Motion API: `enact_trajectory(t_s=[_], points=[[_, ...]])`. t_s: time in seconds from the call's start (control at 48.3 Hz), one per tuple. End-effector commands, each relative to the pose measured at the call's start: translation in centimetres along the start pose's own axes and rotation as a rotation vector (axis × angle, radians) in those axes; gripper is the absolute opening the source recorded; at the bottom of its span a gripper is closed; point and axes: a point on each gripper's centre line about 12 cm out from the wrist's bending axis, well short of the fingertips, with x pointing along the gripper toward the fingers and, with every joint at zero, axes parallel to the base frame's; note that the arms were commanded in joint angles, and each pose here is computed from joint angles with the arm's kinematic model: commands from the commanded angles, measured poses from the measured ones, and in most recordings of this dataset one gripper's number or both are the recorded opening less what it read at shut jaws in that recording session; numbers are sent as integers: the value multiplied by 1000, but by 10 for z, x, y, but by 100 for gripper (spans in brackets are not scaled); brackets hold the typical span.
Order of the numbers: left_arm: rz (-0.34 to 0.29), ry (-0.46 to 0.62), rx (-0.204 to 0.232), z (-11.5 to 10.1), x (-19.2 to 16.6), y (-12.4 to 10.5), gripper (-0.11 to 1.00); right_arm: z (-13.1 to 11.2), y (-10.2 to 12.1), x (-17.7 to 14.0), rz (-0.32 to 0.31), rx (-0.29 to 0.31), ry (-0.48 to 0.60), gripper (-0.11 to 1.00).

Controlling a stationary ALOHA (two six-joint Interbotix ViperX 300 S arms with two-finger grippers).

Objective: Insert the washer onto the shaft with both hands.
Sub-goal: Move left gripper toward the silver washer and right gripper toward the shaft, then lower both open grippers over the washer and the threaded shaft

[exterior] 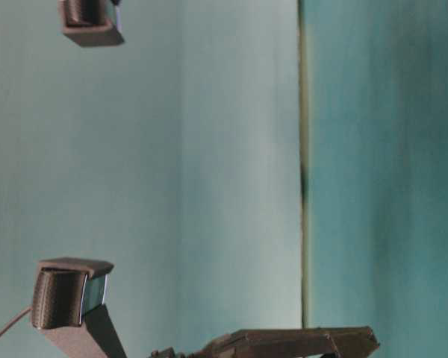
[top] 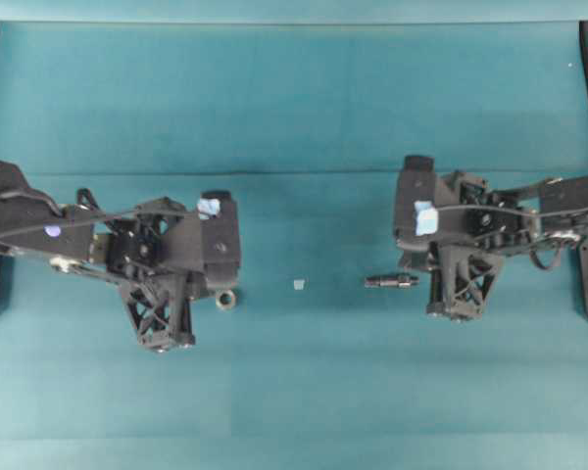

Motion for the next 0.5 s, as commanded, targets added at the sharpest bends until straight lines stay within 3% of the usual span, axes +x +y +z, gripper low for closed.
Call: enact_trajectory(t_s=[0.0, 0.228, 0.372, 0.476], points=[[-5, -26, 25, 7, -4, -2, 2, 7, 2, -2, 2, -13, -15, -9], [-5, -32, 44, 7, -4, -2, 2, 2, 1, 0, -5, -19, 20, -6], [-3, -24, 38, 6, -2, -1, 3, 1, 0, 1, -8, -27, 30, 4], [-1, -6, 41, 4, 2, -1, 21, 2, 0, 2, -11, -56, 33, 23]])
